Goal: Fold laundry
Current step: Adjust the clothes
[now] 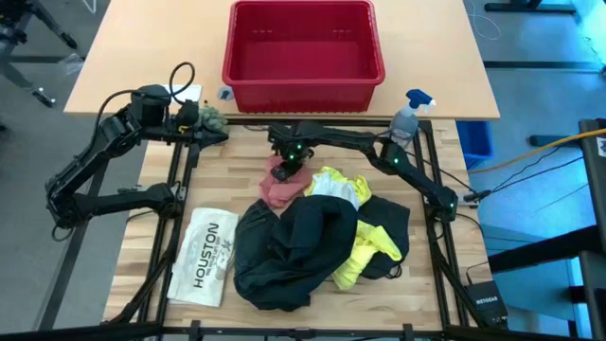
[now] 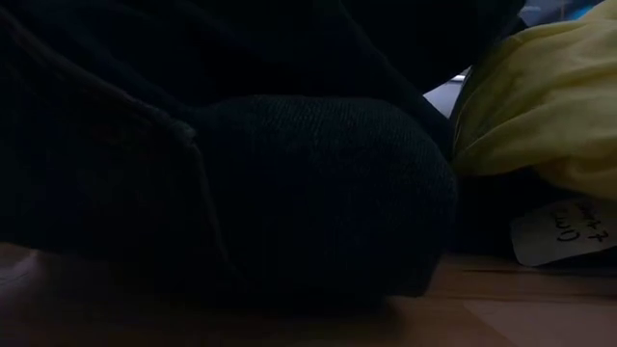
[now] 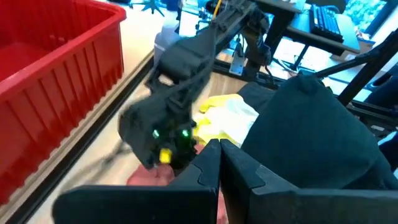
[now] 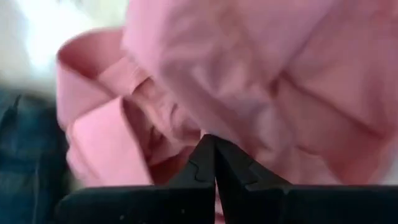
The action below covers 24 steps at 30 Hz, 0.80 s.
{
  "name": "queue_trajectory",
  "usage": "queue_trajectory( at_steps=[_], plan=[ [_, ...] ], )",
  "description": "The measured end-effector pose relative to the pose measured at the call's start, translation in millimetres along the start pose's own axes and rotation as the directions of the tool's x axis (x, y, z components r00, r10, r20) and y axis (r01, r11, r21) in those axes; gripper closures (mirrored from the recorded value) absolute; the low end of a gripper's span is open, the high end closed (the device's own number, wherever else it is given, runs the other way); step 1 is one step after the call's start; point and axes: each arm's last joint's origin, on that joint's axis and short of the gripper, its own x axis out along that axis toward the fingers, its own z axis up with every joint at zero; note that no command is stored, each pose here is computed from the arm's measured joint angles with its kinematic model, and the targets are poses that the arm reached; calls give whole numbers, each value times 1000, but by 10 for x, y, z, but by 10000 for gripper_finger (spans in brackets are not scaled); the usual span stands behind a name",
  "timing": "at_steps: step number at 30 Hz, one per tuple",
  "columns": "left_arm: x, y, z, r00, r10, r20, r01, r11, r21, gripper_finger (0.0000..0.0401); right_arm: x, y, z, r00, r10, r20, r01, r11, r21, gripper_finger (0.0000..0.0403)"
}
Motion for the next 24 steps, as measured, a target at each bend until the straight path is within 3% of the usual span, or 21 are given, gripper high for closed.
queue_trajectory(
  at_steps=[8, 13, 16, 19, 22, 24],
  plan=[
    [1, 1, 3, 1000, 0, 3, 0, 1000, -6, 401, -16, 92, 133, 987, 32, 159, -65, 976, 206, 403],
    [1, 2, 16, 1000, 1, 15, -1, 1000, 0, 401, -51, 133, 252, 958, 89, 272, -172, 938, 300, 403],
    [1, 2, 27, 1000, 2, 26, -2, 1000, 5, 401, -154, 166, 358, 916, 88, 391, -229, 917, 328, 403],
    [0, 3, 35, 999, 2, 34, -3, 1000, 9, 401, -438, 183, 515, 836, 44, 547, -259, 910, 324, 403],
    [0, 3, 37, 999, 3, 35, -3, 1000, 20, 401, -750, 124, 629, 752, 79, 654, -334, 901, 276, 403],
    [1, 3, 35, 999, 3, 34, -4, 999, 32, 401, -813, 59, 637, 755, 74, 651, -337, 896, 289, 403]
  ],
)
